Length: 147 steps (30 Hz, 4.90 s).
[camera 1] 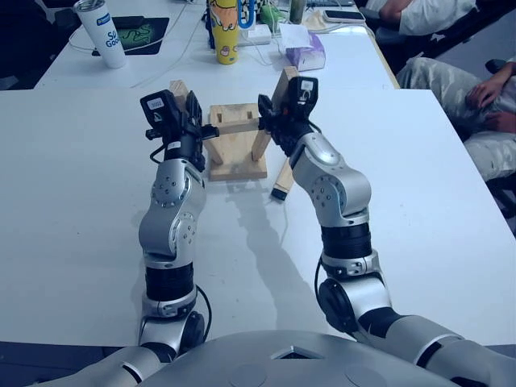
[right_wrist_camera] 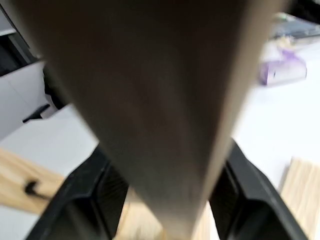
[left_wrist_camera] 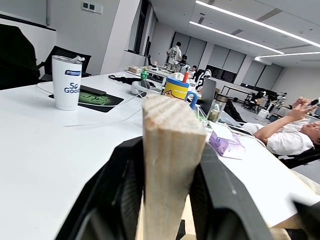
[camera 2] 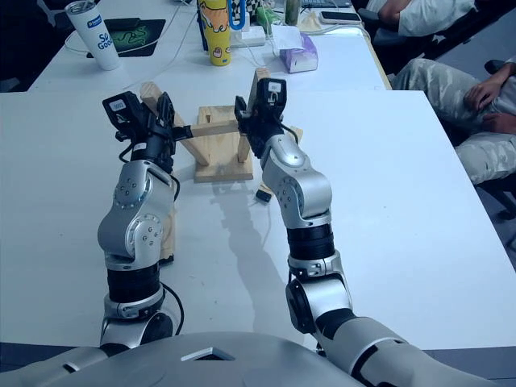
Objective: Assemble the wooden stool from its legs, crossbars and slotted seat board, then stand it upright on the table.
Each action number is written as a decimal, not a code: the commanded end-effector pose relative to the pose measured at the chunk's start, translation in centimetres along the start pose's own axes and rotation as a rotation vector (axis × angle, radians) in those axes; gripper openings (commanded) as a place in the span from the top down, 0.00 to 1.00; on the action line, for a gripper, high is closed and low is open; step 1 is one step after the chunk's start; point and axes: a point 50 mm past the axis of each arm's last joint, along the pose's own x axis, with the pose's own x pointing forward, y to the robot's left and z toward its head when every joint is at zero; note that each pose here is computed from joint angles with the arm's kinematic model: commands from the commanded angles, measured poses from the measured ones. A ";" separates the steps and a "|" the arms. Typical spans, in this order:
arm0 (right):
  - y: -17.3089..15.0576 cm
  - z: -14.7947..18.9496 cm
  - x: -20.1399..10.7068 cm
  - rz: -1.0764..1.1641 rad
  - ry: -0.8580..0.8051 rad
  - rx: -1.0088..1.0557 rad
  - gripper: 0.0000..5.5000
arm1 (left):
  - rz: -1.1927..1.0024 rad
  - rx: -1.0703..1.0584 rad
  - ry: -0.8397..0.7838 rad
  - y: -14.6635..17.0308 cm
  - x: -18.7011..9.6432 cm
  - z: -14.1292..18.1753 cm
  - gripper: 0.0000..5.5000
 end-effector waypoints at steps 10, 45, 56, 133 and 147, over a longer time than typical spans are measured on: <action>3.9 -1.8 0.2 0.125 0.037 0.030 0.60 | -0.266 -0.074 -0.070 -4.8 0.0 1.8 0.79; 1.8 0.6 -0.3 0.046 -0.086 -0.068 0.60 | -0.070 0.016 0.076 -0.5 -0.3 -2.8 0.62; 1.4 0.8 -0.2 0.034 -0.094 -0.075 0.60 | -0.015 -0.008 0.073 0.1 -0.4 -3.0 0.62; -0.7 9.1 0.4 0.091 -0.251 -0.257 1.00 | -0.109 0.111 -0.342 1.8 3.5 7.9 0.99; 3.4 26.3 -6.1 0.254 -0.963 -0.224 1.00 | -0.061 0.102 -0.330 2.5 3.0 6.9 0.99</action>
